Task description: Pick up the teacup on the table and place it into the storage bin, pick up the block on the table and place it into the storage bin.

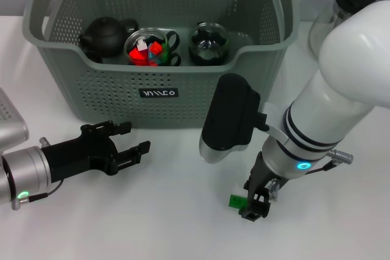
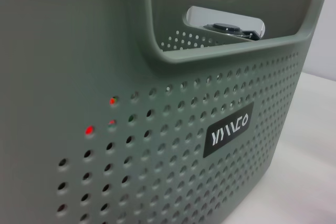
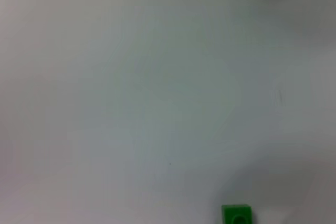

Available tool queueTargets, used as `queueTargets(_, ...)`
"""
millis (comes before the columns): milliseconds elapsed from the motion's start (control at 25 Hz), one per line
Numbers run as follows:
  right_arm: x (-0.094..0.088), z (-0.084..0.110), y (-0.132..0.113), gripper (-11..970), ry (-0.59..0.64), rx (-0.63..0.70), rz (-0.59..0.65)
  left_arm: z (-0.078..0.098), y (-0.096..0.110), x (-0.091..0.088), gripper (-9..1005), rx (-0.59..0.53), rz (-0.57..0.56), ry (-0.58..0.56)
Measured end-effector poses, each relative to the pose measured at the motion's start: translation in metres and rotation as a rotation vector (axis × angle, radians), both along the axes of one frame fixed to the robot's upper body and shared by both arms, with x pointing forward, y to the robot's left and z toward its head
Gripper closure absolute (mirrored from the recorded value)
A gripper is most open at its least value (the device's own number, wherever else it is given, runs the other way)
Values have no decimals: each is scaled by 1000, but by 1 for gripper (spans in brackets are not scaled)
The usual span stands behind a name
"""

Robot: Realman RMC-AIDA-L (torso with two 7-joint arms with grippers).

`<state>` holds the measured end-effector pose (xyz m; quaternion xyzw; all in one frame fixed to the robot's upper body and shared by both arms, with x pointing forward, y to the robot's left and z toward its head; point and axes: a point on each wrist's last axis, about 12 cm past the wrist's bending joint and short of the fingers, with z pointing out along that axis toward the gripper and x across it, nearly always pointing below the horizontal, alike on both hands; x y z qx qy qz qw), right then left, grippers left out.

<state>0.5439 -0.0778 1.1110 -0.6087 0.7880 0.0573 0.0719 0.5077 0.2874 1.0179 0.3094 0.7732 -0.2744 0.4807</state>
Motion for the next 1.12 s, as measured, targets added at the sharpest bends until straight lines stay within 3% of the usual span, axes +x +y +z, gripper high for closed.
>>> queueTargets(600,-6,-5,3,586,-3,-31,48,0,1,-1,367,-1,3,1)
queueTargets(880,-5,-3,3,741,-3,-29,39,0,1,-1,367,-1,3,1)
queueTargets(1120,-3,16,-2,763,-38,47,23,-1,1,-1,366,-1,4,2)
